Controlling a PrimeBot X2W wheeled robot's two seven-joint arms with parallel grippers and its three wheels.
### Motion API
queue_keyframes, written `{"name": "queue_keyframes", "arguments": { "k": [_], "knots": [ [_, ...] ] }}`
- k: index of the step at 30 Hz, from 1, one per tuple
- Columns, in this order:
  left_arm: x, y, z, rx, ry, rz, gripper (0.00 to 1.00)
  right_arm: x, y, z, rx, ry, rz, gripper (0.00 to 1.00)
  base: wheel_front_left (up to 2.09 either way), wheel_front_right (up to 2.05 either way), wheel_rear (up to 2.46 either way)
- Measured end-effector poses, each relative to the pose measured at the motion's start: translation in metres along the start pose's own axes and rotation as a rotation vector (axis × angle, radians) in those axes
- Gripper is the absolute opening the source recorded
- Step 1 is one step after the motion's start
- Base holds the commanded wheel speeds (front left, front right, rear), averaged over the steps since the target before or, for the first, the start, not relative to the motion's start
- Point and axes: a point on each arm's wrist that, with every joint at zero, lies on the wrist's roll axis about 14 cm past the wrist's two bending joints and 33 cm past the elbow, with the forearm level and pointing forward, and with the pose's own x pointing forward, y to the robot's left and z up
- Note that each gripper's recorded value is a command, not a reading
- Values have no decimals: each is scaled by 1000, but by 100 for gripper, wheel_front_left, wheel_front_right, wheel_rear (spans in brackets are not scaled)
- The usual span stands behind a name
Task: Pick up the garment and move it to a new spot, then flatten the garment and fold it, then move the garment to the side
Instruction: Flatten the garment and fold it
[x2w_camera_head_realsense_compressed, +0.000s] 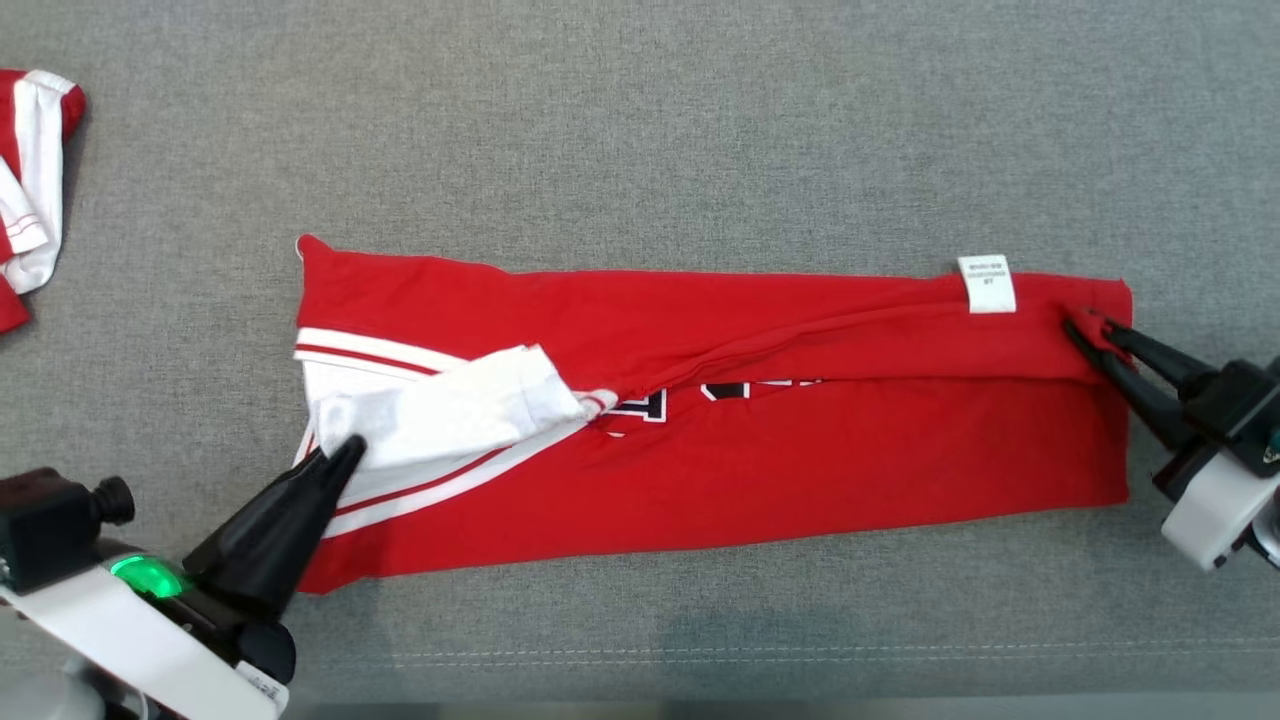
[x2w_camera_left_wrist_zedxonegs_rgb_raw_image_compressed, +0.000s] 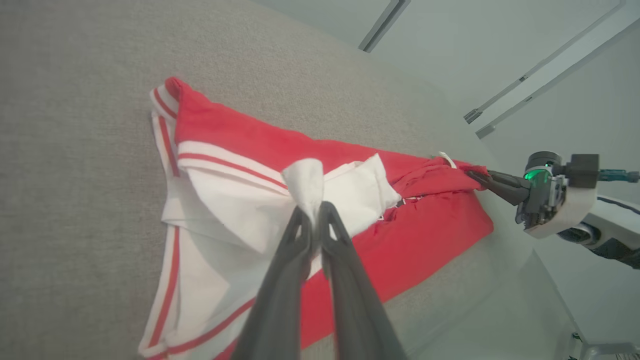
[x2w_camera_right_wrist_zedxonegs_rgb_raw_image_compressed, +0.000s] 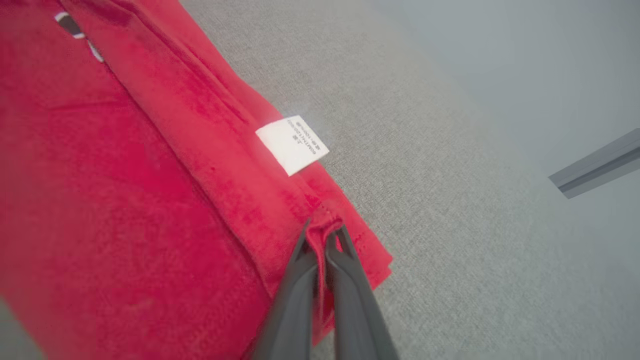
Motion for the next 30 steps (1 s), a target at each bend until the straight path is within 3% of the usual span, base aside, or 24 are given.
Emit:
{"name": "queue_keyframes", "arguments": {
  "k": [6, 11, 15, 18, 21, 30],
  "knots": [
    [-4, 9, -11, -24, 10, 57, 100, -15, 14, -11, 61, 21, -15, 100, 0, 0, 0],
    [-14, 29, 8, 98, -73, 192, 100, -27, 10, 3, 129, -37, -88, 100, 0, 0, 0],
    [-24, 35, 51, 220, -245, 300, 100, -40, -13, 33, 296, -180, -271, 100, 0, 0, 0],
    [-36, 34, 75, 277, -363, 365, 100, -62, -35, 37, 400, -245, -434, 100, 0, 0, 0],
    [-49, 32, 89, 318, -452, 419, 100, -77, -39, 32, 456, -258, -529, 100, 0, 0, 0],
    [-70, 23, 91, 368, -578, 493, 100, -90, -29, 22, 595, -242, -635, 100, 0, 0, 0]
  ]
}}
